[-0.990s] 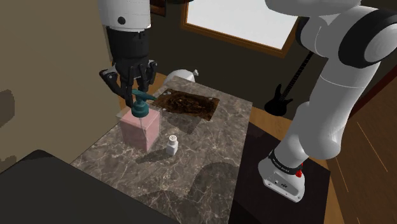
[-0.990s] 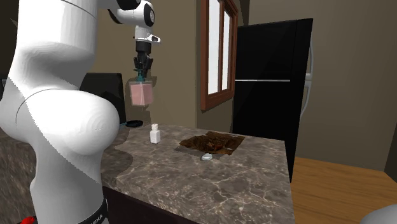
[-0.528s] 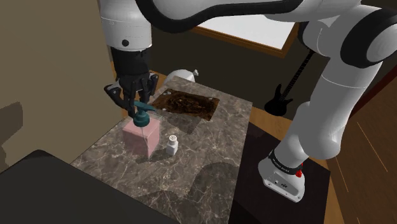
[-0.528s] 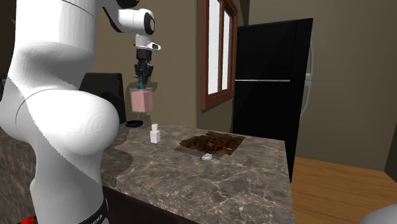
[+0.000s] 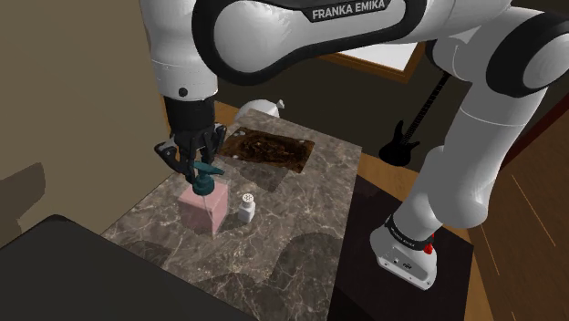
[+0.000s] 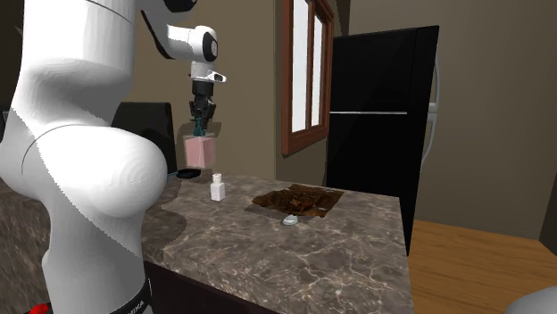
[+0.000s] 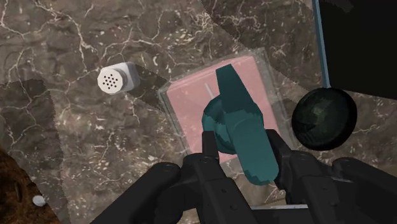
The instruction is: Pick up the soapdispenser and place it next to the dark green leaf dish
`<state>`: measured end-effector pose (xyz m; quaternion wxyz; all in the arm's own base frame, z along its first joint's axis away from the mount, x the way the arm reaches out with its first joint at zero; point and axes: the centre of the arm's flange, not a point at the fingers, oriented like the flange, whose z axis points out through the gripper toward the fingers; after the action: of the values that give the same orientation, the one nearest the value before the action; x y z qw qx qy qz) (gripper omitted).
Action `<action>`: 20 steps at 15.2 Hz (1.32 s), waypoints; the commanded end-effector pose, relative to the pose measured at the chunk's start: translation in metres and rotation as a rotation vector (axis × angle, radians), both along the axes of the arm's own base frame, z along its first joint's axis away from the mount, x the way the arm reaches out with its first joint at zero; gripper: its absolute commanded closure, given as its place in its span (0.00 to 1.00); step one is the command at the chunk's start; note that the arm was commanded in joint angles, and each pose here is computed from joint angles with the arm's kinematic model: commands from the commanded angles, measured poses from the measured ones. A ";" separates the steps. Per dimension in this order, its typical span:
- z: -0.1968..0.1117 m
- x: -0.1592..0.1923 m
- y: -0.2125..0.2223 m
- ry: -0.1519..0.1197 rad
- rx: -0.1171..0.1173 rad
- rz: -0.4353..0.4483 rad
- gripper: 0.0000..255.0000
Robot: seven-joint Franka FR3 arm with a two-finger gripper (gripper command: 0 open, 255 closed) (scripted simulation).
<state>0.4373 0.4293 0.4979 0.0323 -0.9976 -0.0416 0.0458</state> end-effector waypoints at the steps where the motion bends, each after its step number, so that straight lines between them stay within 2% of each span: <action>1: -0.011 -0.001 0.000 -0.001 0.000 0.000 1.00; 16: -0.090 -0.001 0.000 -0.001 0.000 0.000 1.00; 20: -0.093 -0.001 0.000 -0.001 0.000 0.000 1.00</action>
<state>0.4364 0.4291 0.4051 0.0323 -0.9976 -0.0416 0.0458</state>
